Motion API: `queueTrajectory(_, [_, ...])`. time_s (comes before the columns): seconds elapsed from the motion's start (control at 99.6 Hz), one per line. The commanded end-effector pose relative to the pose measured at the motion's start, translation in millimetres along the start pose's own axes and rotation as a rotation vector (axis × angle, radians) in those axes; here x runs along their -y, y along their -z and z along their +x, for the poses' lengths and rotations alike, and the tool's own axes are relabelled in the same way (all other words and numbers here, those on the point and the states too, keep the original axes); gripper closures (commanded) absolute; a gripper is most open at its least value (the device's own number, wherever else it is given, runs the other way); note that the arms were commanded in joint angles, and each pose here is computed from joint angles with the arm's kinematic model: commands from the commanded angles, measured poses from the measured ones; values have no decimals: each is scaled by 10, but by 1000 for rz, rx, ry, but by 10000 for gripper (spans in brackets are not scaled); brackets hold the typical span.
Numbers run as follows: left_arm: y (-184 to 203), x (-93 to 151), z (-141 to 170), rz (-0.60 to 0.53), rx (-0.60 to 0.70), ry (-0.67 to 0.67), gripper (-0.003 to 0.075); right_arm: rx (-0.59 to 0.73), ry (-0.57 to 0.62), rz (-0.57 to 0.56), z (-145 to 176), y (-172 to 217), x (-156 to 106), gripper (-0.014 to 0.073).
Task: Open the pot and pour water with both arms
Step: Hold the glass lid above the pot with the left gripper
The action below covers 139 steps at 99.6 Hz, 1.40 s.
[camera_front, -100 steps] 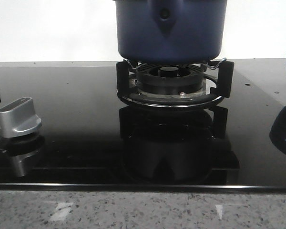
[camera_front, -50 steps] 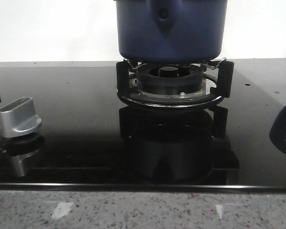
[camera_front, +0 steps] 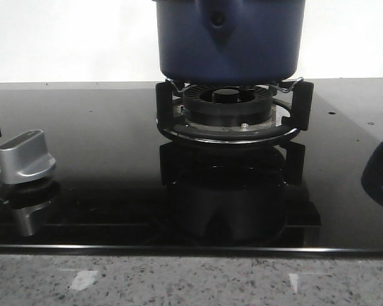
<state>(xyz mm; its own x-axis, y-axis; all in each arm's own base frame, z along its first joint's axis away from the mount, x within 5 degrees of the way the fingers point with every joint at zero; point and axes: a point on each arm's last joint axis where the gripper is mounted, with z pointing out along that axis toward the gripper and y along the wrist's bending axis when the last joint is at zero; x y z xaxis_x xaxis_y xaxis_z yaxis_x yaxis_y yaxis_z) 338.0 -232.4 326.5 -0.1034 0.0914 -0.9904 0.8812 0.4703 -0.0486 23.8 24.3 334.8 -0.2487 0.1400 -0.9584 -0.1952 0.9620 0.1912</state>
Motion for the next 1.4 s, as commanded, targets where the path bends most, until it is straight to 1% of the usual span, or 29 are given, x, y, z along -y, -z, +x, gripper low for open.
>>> queueTrajectory(0.0, [89, 84, -302, 3, 108, 17, 174, 84, 4, 9, -145, -8, 3, 202])
queueTrajectory(0.301, [90, 92, -307, 11, 112, 11, 174, 84, 4, 10, -146, -8, 3, 202])
queueTrajectory(0.562, [57, 150, -305, 21, 109, 10, 178, 84, 4, 10, -146, -8, 3, 202])
queueTrajectory(0.612, [57, 150, -305, 21, 109, 10, 196, 84, 4, 10, -146, -8, 3, 202])
queueTrajectory(0.883, [57, 150, -305, 21, 109, 10, 367, 84, 4, 10, -146, -8, 3, 202])
queueTrajectory(1.064, [57, 156, -307, 28, 111, 10, 446, 84, 4, 10, -146, -8, 3, 202])
queueTrajectory(1.184, [66, 153, -316, 26, 113, 9, 475, 84, 4, 10, -146, -8, 3, 202])
queueTrajectory(1.385, [174, 201, -478, 25, 152, -17, 478, 84, 8, 12, -145, -8, 6, 202])
